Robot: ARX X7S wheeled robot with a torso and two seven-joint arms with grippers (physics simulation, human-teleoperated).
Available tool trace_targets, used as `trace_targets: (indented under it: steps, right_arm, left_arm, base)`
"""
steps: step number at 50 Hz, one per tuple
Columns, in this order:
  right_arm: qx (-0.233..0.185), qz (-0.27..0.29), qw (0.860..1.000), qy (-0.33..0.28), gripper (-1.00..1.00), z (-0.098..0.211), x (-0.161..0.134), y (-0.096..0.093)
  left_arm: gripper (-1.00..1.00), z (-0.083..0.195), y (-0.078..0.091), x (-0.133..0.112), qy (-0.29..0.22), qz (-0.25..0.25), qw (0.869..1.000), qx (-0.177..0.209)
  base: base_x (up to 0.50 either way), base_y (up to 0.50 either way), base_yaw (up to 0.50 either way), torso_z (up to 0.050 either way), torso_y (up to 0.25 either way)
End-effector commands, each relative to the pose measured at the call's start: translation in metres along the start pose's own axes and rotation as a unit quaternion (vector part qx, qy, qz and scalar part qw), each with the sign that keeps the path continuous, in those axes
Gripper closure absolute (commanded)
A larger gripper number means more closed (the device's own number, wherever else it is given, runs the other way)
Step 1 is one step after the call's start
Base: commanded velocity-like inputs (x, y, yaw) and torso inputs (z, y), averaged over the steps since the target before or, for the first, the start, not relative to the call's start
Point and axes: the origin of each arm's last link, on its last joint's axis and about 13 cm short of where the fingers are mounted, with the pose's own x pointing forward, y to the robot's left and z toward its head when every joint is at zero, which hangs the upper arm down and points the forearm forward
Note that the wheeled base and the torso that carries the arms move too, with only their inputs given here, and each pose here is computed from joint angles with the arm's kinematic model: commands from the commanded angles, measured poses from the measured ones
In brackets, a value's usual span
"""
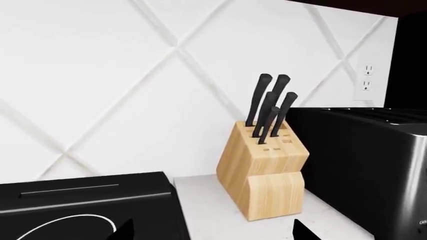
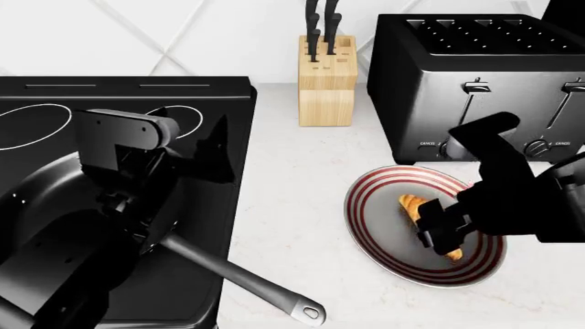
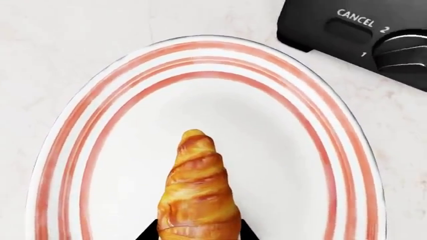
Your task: Pick the croissant and place it on the pan. Then turn on the stove to warm the croissant.
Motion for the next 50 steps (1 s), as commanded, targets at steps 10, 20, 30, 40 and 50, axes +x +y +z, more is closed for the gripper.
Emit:
trace_targets:
  steps: [10, 20, 30, 40, 50]
  right_arm:
    - [-0.025, -0.026, 0.997, -0.064, 1.0, 0.004, -0.025, 0.01]
    - [-0.047, -0.038, 0.993, -0.098, 1.0, 0.005, -0.037, 0.02]
    - [-0.071, -0.05, 0.985, -0.148, 1.0, -0.003, -0.048, 0.034]
    - [-0.102, -0.1, 0.964, -0.225, 1.0, -0.008, -0.069, 0.051]
    - [-0.105, -0.117, 0.944, -0.29, 1.0, -0.021, -0.082, 0.066]
  left_arm:
    - [-1.0, 0.004, -0.002, -0.002, -0.011, -0.002, 1.0, -0.006]
    - [-1.0, 0.007, -0.001, -0.004, -0.018, 0.0, 1.0, -0.012]
    - [-1.0, 0.011, -0.002, -0.005, -0.039, -0.004, 0.999, -0.02]
    - [-1.0, 0.014, -0.002, -0.008, -0.045, 0.0, 0.999, -0.023]
    - [-1.0, 0.01, -0.007, -0.015, -0.032, -0.005, 0.999, -0.027]
  base:
    - [0.0, 0.0, 0.0, 0.0, 0.0]
    - [0.0, 0.0, 0.0, 0.0, 0.0]
    - [0.0, 0.0, 0.0, 0.0, 0.0]
    - [0.0, 0.0, 0.0, 0.0, 0.0]
    - [0.0, 0.0, 0.0, 0.0, 0.0]
